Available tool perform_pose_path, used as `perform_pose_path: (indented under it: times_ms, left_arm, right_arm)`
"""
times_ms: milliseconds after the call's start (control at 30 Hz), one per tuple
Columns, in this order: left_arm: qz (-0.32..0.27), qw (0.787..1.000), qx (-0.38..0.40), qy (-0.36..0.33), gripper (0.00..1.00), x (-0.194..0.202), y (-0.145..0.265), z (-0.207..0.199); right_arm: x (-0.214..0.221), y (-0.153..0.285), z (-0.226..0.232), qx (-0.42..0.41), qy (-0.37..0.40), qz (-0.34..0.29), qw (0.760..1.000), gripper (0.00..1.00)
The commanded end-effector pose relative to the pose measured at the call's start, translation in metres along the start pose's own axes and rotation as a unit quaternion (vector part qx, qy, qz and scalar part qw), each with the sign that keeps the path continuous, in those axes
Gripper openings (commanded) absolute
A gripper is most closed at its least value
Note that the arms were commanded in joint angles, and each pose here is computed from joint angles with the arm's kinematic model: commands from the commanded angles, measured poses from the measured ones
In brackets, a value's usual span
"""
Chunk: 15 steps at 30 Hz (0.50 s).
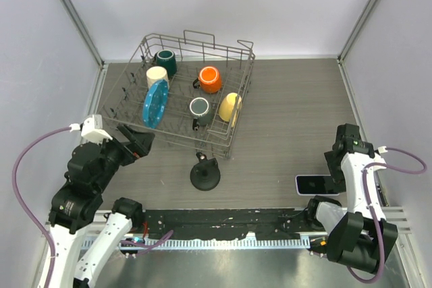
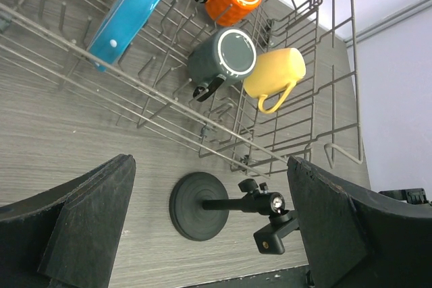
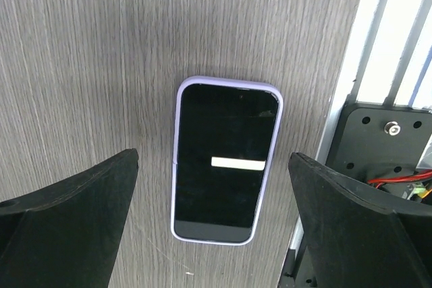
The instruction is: Place the phone on the phone stand
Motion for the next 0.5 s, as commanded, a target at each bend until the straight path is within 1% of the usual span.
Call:
perform_pose_path:
  times_ms: [0, 67, 233, 367, 467]
  left_arm:
    - [-0.016, 1.000, 0.027, -0.003, 0.99, -0.011, -0.012, -0.013]
    - [-0.011, 1.000, 0.028, 0.000, 0.99, -0.009, -0.016, -0.014]
    - [-0.003, 1.000, 0.031, -0.003, 0.99, -0.006, -0.023, -0.015]
    - [0.004, 1.000, 0.024, -0.007, 0.99, -0.002, -0.027, -0.013]
    - [0.007, 1.000, 0.024, -0.007, 0.99, -0.002, -0.028, -0.013]
  right_arm:
    - [0.016, -0.002, 0.001, 0.007, 0.002, 0.048, 0.999, 0.99]
    - [0.022, -0.006, 0.008, -0.011, -0.019, 0.059, 0.998, 0.99]
    - [0.045, -0.028, -0.002, -0.015, -0.052, 0.087, 0.995, 0.99]
    - [0.036, -0.027, -0.001, -0.040, -0.081, 0.059, 0.994, 0.99]
    - [0.036, -0.027, -0.001, -0.040, -0.082, 0.058, 0.994, 0.99]
Point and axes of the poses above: each gripper's point midway between its finger pads, its own y axis back along the fingers, its own z axis along the line the jaws close on, x = y × z, the point moved 1 cm from there along y, back along the fingers, and after that the axes turned 12 degrees about -y, right-handed, at the moved point
